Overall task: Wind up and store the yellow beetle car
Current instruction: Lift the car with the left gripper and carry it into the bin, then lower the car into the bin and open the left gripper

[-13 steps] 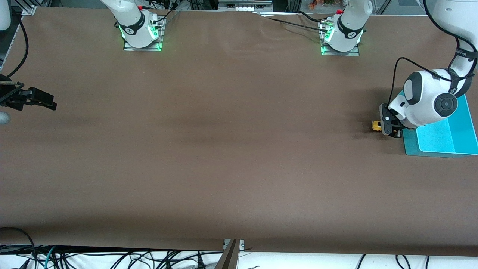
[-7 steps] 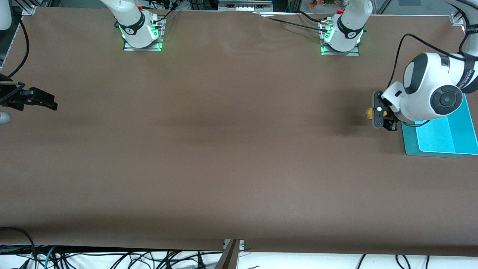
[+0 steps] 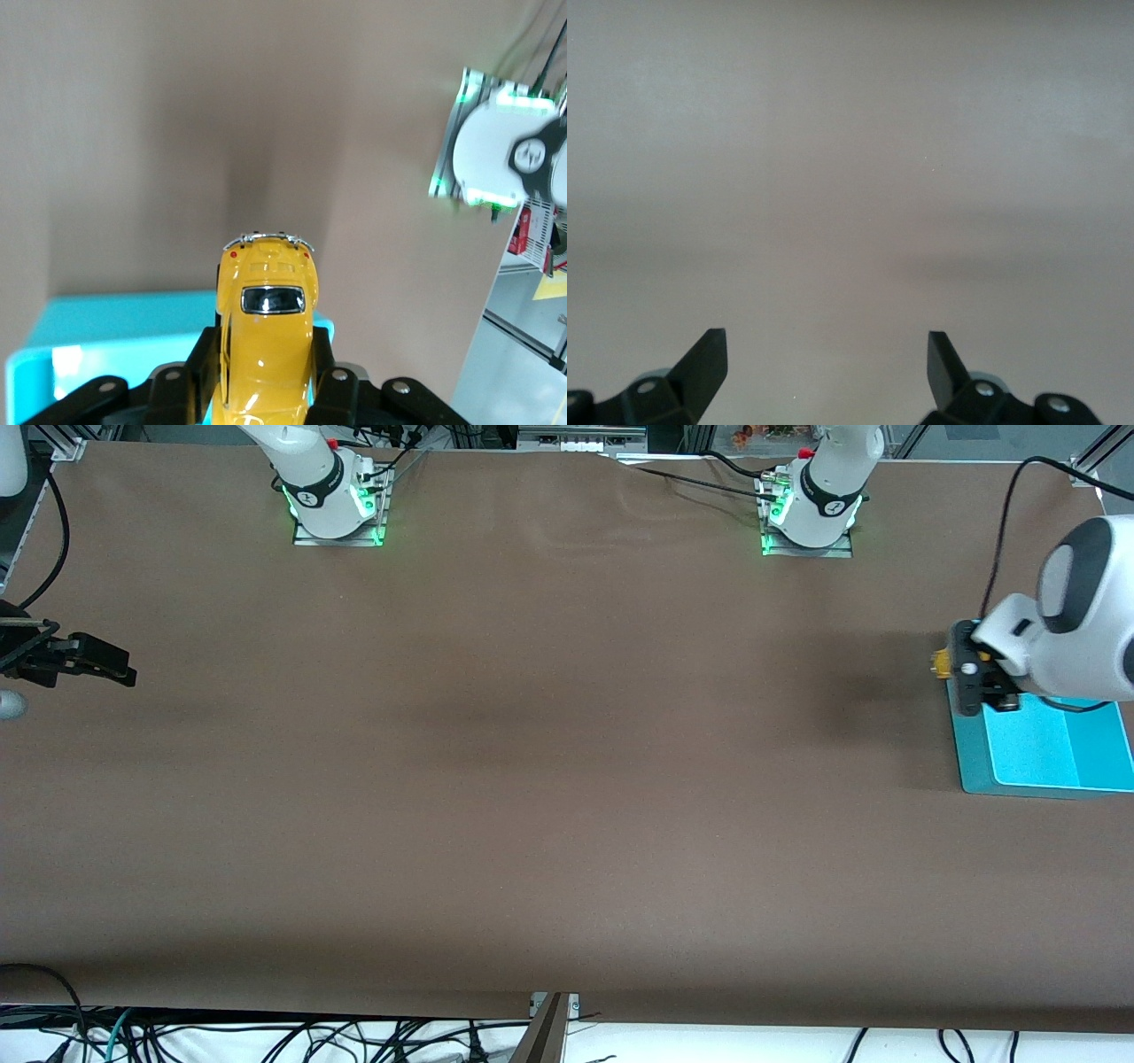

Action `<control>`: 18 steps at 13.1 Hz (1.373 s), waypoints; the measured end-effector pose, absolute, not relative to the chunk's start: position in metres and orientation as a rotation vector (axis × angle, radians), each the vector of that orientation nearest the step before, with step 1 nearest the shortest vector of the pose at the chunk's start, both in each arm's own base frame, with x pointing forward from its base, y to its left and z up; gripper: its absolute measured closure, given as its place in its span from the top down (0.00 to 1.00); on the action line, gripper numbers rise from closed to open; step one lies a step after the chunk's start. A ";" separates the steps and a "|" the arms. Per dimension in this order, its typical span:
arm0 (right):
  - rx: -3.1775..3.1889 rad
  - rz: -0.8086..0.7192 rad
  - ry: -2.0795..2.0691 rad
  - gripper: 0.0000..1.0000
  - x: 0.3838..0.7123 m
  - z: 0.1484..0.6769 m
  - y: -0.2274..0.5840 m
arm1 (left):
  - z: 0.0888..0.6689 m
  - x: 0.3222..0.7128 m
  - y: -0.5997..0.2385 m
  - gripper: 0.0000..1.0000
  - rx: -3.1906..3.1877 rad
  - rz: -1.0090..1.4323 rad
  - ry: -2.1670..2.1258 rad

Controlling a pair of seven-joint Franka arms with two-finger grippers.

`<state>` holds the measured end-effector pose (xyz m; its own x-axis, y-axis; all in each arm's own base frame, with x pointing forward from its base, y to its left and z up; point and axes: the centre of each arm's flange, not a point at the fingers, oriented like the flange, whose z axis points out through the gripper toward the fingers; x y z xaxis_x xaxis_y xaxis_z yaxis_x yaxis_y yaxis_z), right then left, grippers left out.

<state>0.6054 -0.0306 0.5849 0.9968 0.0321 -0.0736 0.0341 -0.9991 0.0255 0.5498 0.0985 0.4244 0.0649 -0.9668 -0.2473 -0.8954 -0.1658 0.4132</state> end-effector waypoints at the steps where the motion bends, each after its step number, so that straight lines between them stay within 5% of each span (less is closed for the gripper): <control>1: 3.112 -0.114 0.052 1.00 0.605 0.585 -0.031 | 0.421 0.547 0.129 0.45 2.171 -0.730 -1.926; 10: 3.113 -0.114 0.051 1.00 0.605 0.585 -0.031 | 0.291 0.518 0.287 0.45 2.136 -0.578 -2.052; 18: 3.113 -0.114 0.051 1.00 0.605 0.585 -0.031 | 0.203 0.468 0.310 0.50 2.175 -0.374 -2.124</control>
